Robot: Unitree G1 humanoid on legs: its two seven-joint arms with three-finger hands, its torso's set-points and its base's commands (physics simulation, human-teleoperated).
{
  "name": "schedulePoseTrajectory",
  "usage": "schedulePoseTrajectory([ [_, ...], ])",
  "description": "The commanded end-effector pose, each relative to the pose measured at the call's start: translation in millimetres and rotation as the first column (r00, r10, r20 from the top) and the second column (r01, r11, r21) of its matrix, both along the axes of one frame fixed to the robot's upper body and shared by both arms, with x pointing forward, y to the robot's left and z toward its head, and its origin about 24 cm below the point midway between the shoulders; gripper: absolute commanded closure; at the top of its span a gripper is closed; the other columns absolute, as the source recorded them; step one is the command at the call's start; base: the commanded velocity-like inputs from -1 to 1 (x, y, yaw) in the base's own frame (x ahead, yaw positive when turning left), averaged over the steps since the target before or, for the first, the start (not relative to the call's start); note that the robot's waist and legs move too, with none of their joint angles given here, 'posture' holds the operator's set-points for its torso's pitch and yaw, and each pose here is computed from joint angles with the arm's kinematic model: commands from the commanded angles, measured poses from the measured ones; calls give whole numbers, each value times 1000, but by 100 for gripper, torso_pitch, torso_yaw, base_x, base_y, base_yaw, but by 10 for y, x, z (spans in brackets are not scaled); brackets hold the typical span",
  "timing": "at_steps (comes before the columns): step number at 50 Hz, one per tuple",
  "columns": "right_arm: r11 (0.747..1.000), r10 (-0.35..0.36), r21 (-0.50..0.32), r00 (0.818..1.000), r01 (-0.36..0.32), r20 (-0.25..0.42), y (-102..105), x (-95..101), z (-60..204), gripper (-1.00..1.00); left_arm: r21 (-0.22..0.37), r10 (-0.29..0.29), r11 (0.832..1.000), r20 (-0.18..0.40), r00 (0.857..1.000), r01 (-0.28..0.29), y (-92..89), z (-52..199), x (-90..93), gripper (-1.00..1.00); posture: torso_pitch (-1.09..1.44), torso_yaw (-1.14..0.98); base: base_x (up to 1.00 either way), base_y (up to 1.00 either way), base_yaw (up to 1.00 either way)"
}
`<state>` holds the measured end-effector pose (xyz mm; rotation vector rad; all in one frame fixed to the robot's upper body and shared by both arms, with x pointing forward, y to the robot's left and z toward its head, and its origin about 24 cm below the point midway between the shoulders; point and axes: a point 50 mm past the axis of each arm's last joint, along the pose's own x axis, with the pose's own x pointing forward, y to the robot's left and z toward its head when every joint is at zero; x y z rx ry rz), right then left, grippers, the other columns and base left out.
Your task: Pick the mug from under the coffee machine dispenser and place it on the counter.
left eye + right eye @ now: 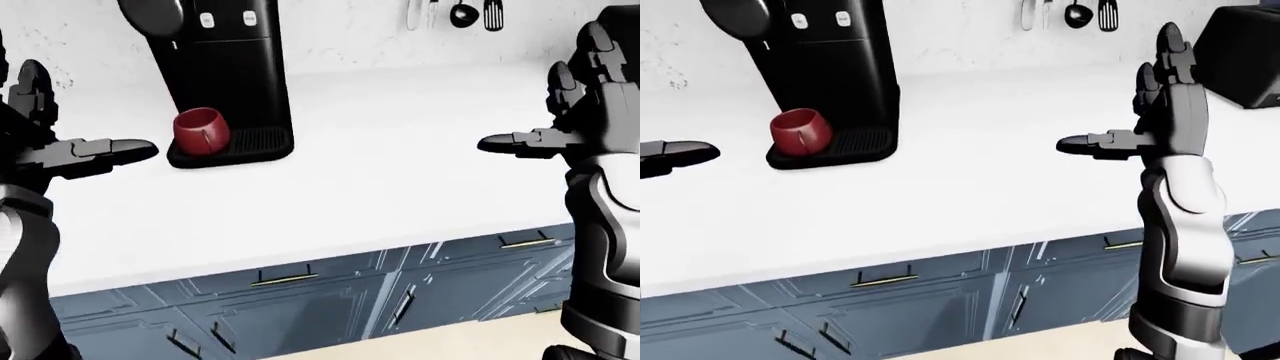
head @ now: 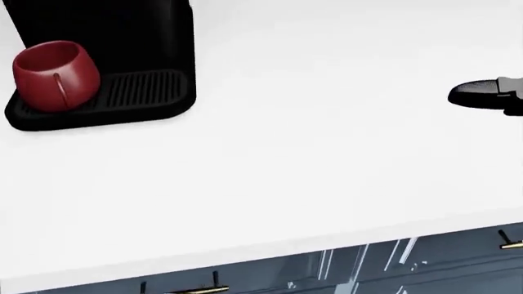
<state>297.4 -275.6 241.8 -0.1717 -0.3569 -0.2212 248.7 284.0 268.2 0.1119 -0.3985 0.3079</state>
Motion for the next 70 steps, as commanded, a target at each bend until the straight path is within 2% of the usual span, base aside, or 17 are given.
schedulePoseTrajectory([
  [1, 999, 21, -40, 994, -17, 105, 61, -60, 239, -100, 34, 29, 999, 102, 994, -32, 26, 201, -102, -100, 0, 0, 25, 0, 0],
  [8, 999, 17, -43, 994, -13, 104, 56, -59, 253, -100, 32, 28, 999, 105, 994, -31, 19, 226, -105, -100, 0, 0, 21, 0, 0],
  [15, 999, 11, 36, 998, -13, 63, 48, -30, 233, -100, 34, 29, 999, 103, 994, -33, 25, 218, -108, -100, 0, 0, 1, 0, 0],
  [20, 999, -40, -16, 997, 41, 68, 36, -5, 202, -100, 35, 30, 999, 102, 994, -34, 30, 217, -114, -100, 0, 0, 0, 0, 0],
  [21, 998, -55, -35, 991, 60, 119, 33, -12, 211, -100, 35, 30, 999, 102, 994, -34, 29, 219, -115, -100, 0, 0, 0, 0, 0],
  [22, 997, -64, -29, 991, 68, 119, 24, -9, 209, -100, 35, 30, 999, 102, 994, -34, 29, 218, -116, -100, 0, 0, 0, 0, 0],
  [25, 1000, 0, 3, 995, 0, 102, 20, -40, 205, -100, 35, 30, 999, 102, 994, -34, 31, 213, -113, -100, 0, 0, 0, 0, 0],
  [38, 1000, -19, -7, 993, 20, 117, 25, -62, 235, -100, 34, 29, 999, 99, 995, -32, 25, 206, -112, -100, 0, 0, 0, 0, 81],
  [45, 1000, -28, 0, 993, 29, 111, 12, -57, 243, -100, 33, 27, 999, 101, 995, -30, 20, 216, -106, -100, 0, 0, 0, 0, 100],
  [47, 999, -52, 1, 995, 52, 91, 1, -29, 198, -100, 33, 27, 999, 101, 995, -31, 22, 215, -106, -100, 0, 0, 0, 0, 89],
  [55, 999, -46, 5, 996, 46, 72, 11, -25, 176, -100, 30, 26, 999, 95, 995, -29, 26, 201, -106, -100, 0, 0, 0, 4, 0],
  [56, 997, -69, -28, 995, 71, 71, 4, -14, 172, -100, 29, 26, 999, 95, 995, -29, 25, 201, -105, -100, 0, 0, 0, 0, 0],
  [58, 996, -82, -29, 994, 84, 77, -3, 1, 170, -100, 27, 27, 999, 94, 995, -30, 27, 197, -104, -100, 0, 0, 0, 0, 0],
  [63, 996, -86, 8, 994, 86, 61, -13, 3, 174, -100, 17, 21, 1000, 89, 996, -22, 17, 201, -100, -100, 0, 0, 0, 0, 0],
  [65, 997, -77, 30, 996, 75, 49, -8, -7, 177, -100, -5, 15, 1000, 81, 997, -15, 12, 208, -96, -100, 0, 0, 0, 0, 0],
  [67, 995, -53, 80, 998, 50, 24, -11, -14, 171, -100, -2, 19, 1000, 54, 998, -19, -3, 182, -78, -100, 0, 0, 0, 0, 0],
  [70, 994, -46, 100, 999, 46, -5, -11, -19, 171, -100, -41, 20, 999, 25, 999, -19, -13, 191, -64, -100, 0, 0, 0, 0, 0],
])
